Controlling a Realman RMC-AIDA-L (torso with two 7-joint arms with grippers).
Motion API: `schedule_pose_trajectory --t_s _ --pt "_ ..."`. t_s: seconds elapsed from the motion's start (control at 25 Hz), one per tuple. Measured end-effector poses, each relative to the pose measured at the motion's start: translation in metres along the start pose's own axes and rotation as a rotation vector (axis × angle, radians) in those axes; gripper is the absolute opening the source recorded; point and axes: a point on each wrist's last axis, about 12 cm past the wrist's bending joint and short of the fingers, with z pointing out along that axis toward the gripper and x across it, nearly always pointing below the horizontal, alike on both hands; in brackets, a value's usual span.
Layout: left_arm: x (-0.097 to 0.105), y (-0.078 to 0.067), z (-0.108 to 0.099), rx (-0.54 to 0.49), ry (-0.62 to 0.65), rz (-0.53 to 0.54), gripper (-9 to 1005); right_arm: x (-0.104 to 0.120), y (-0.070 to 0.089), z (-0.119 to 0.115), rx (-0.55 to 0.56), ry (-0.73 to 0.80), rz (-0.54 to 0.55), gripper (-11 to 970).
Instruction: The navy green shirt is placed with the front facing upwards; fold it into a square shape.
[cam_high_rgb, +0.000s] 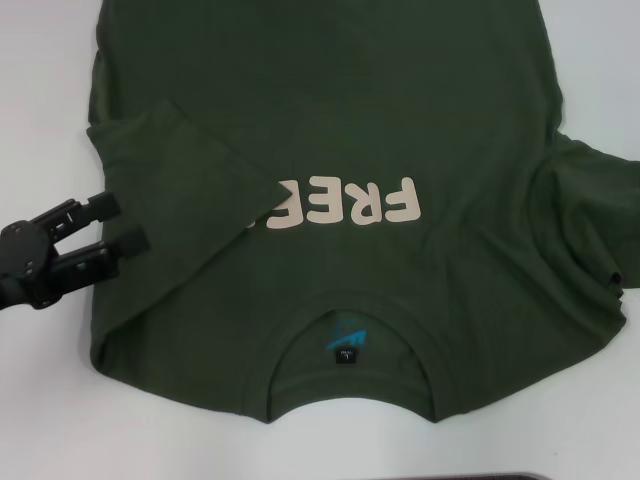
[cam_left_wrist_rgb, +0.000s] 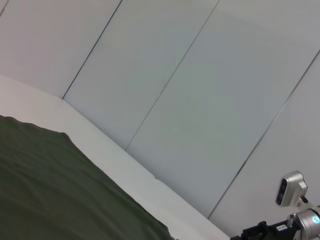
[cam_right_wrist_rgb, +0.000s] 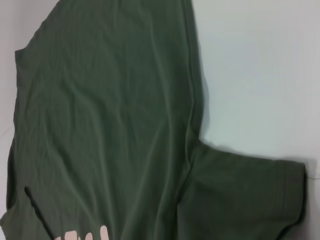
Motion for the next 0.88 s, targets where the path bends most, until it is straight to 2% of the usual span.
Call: schedule_pose_trajectory --t_s 0.04,0.28,0.48,0.8,0.88 --pt "0.0000 0.0001 -0.0004 -0.002 -0.002 0.000 919 0.0002 -0.0002 0.0002 0.000 0.001 -0.001 754" --pt "-0.0003 0.0004 -0.0024 -0.010 -0.009 -0.004 919 0.0012 -0.0006 0.0016 0.002 0.005 -0.006 549" --pt "-0.0012 0.0006 -0.0011 -0.007 -0.009 -0.001 920 0.0020 0.0000 0.0026 0.009 0.017 -0.017 302" --pt "-0.0010 0.0005 -0.0009 -0.006 -0.009 -0.003 920 0.0015 -0.0003 -0.0011 0.011 0.026 -0.016 65" --pt "-0.0008 0.0004 -0.0011 -0.006 -0.009 -0.004 919 0.0006 -0.0014 -0.0063 0.016 0.024 -0.012 47"
